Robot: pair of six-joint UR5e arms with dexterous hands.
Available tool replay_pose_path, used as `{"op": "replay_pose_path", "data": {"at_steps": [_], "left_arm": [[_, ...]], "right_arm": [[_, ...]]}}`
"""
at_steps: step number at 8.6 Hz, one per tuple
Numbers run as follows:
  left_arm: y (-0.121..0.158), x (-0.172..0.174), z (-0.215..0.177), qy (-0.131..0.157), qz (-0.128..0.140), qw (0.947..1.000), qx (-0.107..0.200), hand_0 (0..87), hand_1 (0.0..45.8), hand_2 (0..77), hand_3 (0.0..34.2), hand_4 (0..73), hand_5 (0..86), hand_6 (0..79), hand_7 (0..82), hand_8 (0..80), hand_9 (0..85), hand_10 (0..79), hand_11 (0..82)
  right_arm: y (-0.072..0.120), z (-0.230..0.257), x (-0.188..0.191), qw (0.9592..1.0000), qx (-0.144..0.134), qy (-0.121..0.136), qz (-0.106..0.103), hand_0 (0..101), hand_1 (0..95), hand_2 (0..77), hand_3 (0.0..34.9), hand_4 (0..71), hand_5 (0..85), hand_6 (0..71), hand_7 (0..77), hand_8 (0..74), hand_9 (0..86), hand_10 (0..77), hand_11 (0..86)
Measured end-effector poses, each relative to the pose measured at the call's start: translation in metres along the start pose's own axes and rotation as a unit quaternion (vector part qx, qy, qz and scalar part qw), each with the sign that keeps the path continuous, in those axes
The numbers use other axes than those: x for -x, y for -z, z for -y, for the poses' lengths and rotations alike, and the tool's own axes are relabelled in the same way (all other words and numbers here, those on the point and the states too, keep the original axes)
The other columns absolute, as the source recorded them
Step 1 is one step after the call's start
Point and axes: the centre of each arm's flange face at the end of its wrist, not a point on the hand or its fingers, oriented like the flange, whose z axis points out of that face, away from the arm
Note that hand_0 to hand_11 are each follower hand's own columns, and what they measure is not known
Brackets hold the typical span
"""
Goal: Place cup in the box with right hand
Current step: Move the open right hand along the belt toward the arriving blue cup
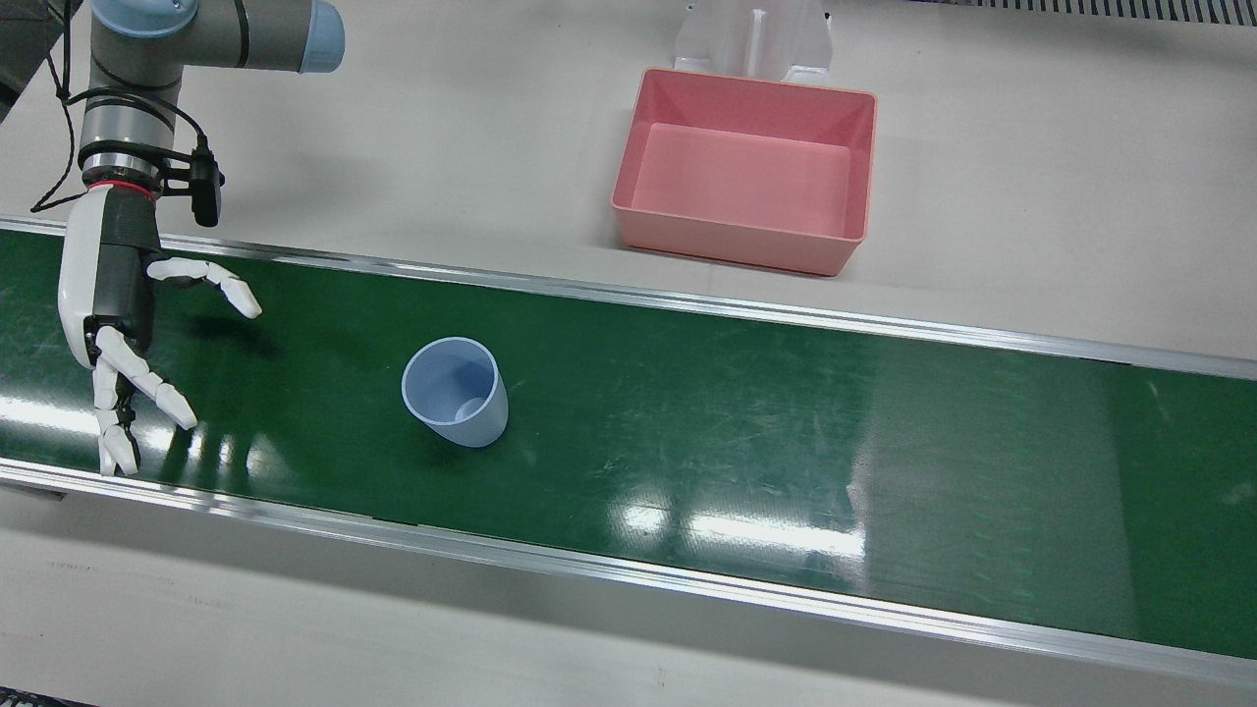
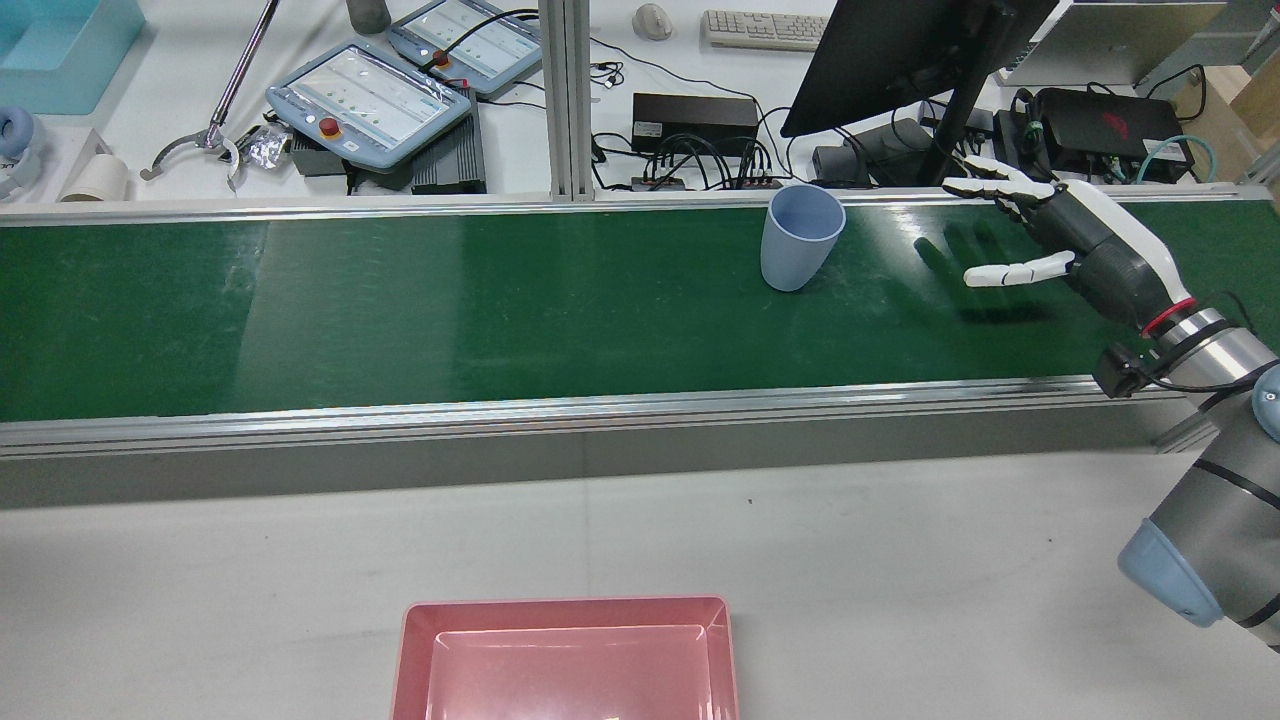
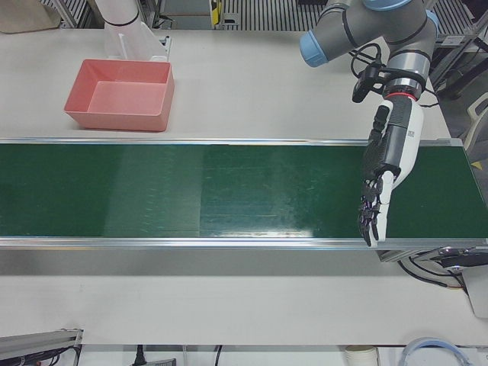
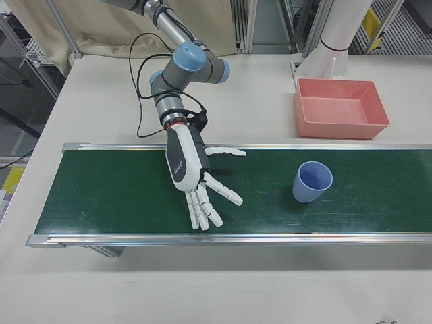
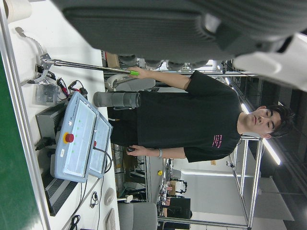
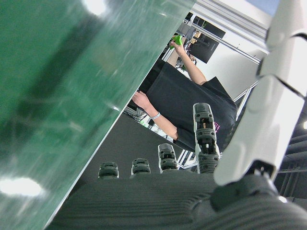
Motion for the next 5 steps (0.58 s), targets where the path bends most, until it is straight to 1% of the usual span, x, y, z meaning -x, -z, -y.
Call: {"op": "replay_pose_path", "data": {"at_steps": [1,2,3,4,5], "left_arm": [[0.0,0.0,0.0002,0.0,0.0,1.0,0.0,0.0,0.5,0.5,0.0,1.1,0.5,0.0,0.0,0.0,0.0,0.0,0.0],[0.0001,0.0,0.0006,0.0,0.0,1.0,-0.001,0.0,0.5,0.5,0.0,1.1,0.0,0.0,0.0,0.0,0.0,0.0,0.0],[0.0002,0.0,0.0008,0.0,0.0,1.0,-0.001,0.0,0.5,0.5,0.0,1.1,0.0,0.0,0.0,0.0,0.0,0.0,0.0],[0.0002,0.0,0.0007,0.0,0.0,1.0,-0.001,0.0,0.5,0.5,0.0,1.1,0.5,0.5,0.0,0.0,0.0,0.0,0.0],[0.0002,0.0,0.0005,0.0,0.0,1.0,-0.001,0.0,0.5,0.5,0.0,1.1,0.5,0.5,0.0,0.0,0.0,0.0,0.0]], "right_arm": [[-0.0002,-0.0012,-0.0019,1.0,0.001,0.0,-0.001,49,15.8,12.0,9.5,10.4,4.9,3.3,15.8,1.1,6.0,1.6,3.8],[-0.0004,-0.0023,-0.0035,1.0,0.002,-0.001,-0.003,49,12.0,9.3,10.3,12.0,4.9,3.3,15.8,1.1,6.0,1.6,3.8],[-0.0003,-0.0028,-0.0045,1.0,0.002,-0.001,-0.004,49,15.8,12.5,10.3,12.0,4.9,3.3,15.8,1.1,6.0,1.6,3.8],[-0.0003,-0.0032,-0.0051,1.0,0.003,-0.001,-0.004,49,15.8,12.5,10.3,12.0,4.9,3.3,15.8,1.1,6.0,1.6,3.8],[-0.0001,-0.0034,-0.0062,1.0,0.003,-0.001,-0.005,49,10.4,12.0,10.3,11.5,4.9,3.3,15.8,1.1,6.0,1.6,4.9]]}}
